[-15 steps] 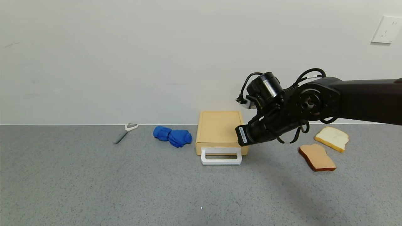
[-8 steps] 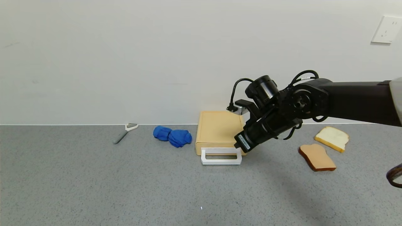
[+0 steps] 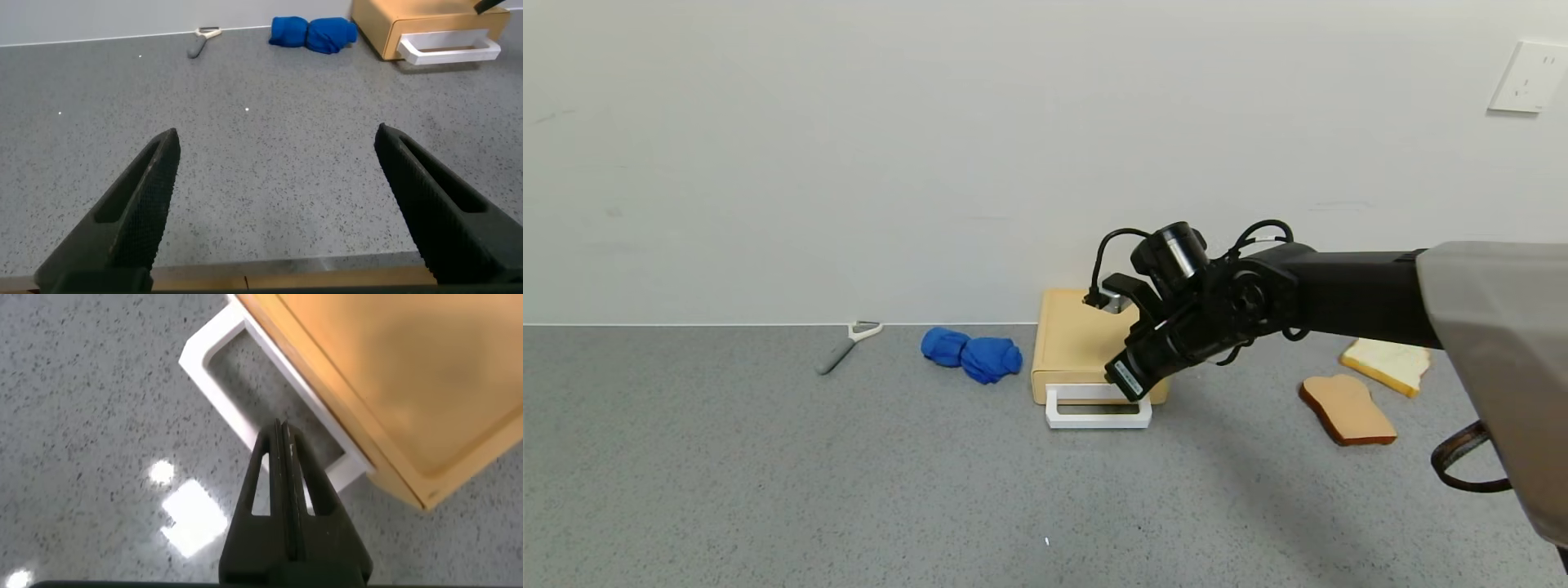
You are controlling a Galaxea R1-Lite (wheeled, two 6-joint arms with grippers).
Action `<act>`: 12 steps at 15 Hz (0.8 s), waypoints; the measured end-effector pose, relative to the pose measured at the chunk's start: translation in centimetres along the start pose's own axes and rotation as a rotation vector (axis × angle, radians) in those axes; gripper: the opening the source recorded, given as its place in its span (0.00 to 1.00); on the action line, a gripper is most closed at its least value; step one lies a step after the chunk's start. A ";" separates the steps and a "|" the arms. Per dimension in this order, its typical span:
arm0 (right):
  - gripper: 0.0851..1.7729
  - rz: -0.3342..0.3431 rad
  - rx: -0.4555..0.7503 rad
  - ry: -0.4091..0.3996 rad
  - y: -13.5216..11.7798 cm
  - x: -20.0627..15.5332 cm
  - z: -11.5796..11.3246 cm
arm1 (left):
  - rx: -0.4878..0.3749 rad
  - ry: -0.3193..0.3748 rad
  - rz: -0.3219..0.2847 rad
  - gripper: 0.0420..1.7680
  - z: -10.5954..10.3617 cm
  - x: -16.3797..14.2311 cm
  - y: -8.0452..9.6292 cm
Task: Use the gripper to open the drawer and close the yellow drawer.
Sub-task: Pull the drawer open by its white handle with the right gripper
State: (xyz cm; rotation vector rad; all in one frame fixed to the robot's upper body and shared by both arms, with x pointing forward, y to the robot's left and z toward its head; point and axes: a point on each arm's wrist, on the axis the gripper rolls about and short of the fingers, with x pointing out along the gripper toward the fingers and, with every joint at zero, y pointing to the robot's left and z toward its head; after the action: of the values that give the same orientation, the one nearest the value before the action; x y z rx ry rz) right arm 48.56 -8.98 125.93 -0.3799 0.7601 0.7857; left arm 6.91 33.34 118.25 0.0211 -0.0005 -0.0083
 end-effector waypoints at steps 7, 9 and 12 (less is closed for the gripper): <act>0.02 0.039 0.006 -0.013 -0.4 3.1 -0.9 | 0.000 0.000 0.000 0.97 0.0 0.0 0.0; 0.02 0.036 0.013 -0.017 -0.6 3.7 -1.1 | 0.000 0.000 0.000 0.97 0.0 0.0 0.0; 0.02 0.034 0.029 -0.023 -0.6 4.6 -1.3 | 0.000 0.000 0.000 0.97 0.0 0.0 0.0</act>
State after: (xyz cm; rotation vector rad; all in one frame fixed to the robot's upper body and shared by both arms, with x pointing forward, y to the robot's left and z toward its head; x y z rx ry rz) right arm 50.59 -7.87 121.68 -0.3320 0.7576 0.8091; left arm 6.91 33.34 118.25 0.0211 -0.0005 -0.0087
